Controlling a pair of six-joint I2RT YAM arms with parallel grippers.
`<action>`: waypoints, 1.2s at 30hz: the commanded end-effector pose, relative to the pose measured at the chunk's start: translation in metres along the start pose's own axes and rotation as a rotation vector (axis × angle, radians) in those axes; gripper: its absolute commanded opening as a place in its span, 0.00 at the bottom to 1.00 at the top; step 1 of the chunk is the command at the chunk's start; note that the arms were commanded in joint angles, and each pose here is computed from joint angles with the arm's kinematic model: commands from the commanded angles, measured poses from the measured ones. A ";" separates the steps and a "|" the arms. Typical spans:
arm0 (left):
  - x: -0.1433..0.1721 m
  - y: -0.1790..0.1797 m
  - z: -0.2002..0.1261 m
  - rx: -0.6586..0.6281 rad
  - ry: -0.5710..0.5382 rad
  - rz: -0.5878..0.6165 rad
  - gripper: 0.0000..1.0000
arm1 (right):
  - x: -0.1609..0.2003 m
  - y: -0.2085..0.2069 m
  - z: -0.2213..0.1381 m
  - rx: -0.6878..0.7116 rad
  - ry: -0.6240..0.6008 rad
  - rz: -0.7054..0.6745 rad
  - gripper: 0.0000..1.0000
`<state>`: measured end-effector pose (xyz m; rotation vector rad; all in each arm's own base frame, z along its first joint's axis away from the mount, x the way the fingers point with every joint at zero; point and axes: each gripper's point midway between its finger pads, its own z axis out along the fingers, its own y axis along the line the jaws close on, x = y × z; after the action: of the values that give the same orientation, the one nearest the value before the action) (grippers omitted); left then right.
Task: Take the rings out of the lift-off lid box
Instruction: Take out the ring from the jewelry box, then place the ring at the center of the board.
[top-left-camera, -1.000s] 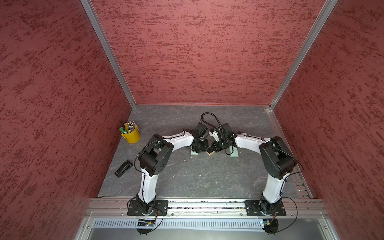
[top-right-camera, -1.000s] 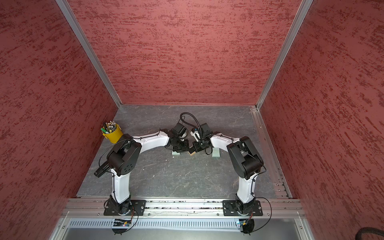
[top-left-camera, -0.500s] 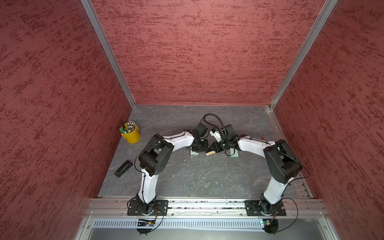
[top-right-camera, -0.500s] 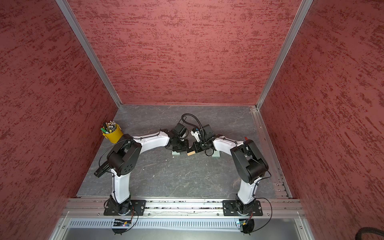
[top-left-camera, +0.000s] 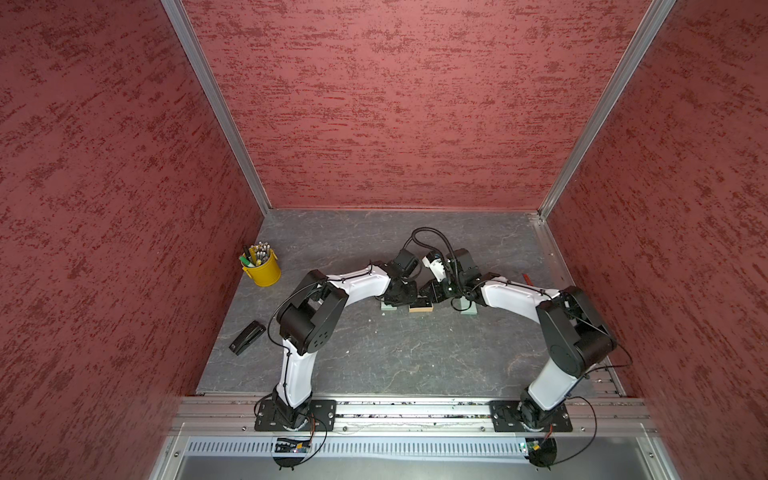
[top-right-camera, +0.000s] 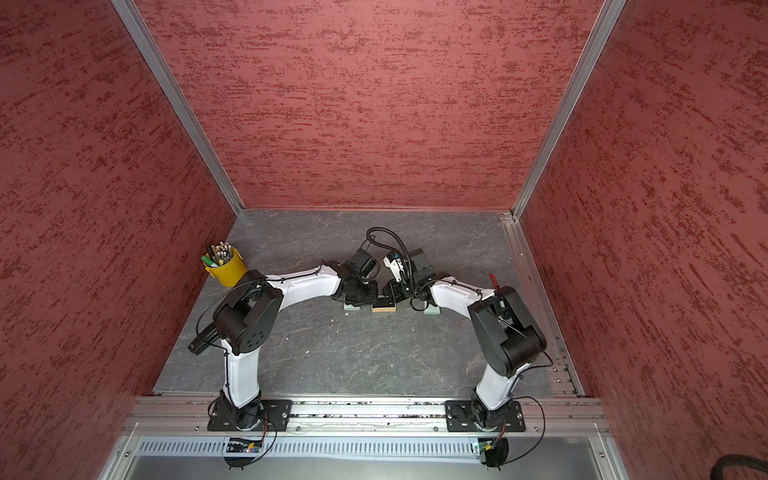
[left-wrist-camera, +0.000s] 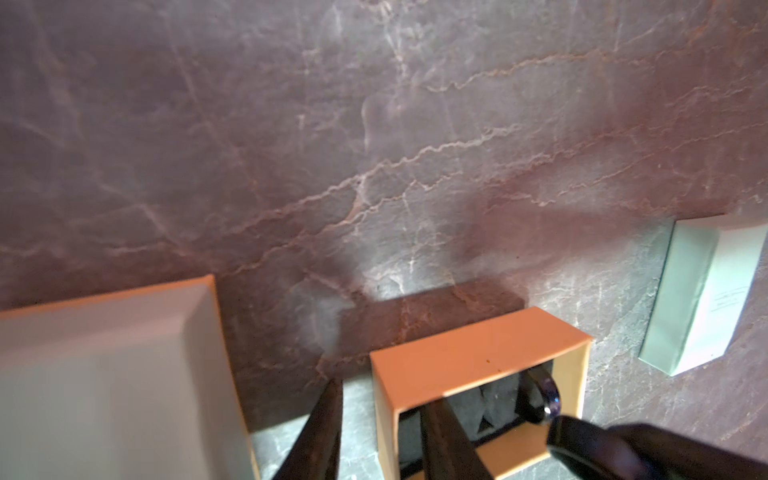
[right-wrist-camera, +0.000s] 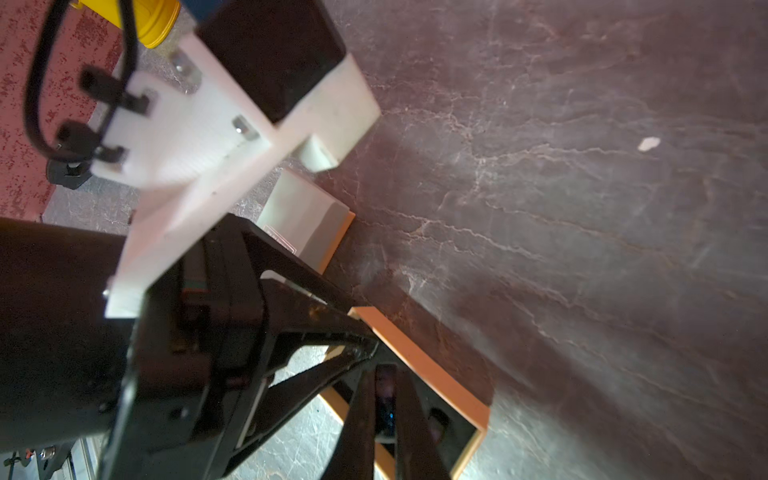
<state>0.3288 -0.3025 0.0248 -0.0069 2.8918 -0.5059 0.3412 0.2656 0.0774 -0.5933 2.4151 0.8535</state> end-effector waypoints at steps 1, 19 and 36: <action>0.001 0.006 -0.006 -0.032 -0.021 -0.015 0.33 | -0.021 0.007 -0.011 0.002 -0.079 -0.017 0.00; 0.013 -0.006 -0.002 0.003 -0.042 -0.137 0.33 | -0.035 -0.071 0.007 0.061 -0.060 0.194 0.00; 0.014 -0.009 -0.003 -0.005 -0.045 -0.120 0.34 | -0.028 -0.089 0.022 0.035 -0.015 0.235 0.06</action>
<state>0.3146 -0.3105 0.0251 -0.1947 2.8682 -0.5178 0.4099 0.2242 0.0356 -0.2843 2.5270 0.9097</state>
